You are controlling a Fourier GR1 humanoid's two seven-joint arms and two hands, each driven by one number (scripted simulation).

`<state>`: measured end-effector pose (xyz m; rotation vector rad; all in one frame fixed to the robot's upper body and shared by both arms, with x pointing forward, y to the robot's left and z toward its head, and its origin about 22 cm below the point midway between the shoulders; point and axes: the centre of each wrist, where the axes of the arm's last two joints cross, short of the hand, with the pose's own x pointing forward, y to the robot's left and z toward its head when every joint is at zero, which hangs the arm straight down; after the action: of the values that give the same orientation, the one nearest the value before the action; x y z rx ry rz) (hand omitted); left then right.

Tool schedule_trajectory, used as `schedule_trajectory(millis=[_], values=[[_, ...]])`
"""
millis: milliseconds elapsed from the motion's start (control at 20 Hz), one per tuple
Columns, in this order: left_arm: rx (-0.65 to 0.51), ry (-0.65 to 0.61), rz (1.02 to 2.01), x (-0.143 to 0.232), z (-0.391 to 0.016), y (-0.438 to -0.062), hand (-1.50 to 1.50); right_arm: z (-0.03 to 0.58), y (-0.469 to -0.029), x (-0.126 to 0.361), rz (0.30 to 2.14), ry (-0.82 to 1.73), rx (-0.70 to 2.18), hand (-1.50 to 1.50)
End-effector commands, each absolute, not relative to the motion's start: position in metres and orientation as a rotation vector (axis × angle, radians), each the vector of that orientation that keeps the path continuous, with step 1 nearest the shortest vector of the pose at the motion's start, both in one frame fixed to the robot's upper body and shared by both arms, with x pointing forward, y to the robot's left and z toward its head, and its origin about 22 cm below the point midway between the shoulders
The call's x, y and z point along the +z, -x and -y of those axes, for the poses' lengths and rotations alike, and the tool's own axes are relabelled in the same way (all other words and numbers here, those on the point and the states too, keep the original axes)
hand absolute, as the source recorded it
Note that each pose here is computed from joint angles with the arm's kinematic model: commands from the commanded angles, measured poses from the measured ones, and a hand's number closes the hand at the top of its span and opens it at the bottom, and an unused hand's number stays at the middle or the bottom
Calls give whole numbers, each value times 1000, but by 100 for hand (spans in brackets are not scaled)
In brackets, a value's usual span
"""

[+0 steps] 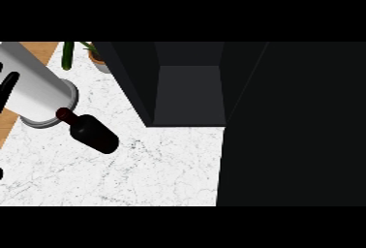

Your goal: Pick up the wine, place it into the cabinet and close the cabinet

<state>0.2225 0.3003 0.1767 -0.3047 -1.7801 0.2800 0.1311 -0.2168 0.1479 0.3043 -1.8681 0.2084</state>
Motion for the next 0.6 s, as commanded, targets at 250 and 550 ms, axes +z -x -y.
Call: schedule_trajectory(millis=[250,550], values=[[319,302,1768,210,-310,-205,-150,205,-84,186,1877,-365,202,-150],[311,327,1764,241,-301,-197,-150,207,-82,195,1900,-353,197,-150]])
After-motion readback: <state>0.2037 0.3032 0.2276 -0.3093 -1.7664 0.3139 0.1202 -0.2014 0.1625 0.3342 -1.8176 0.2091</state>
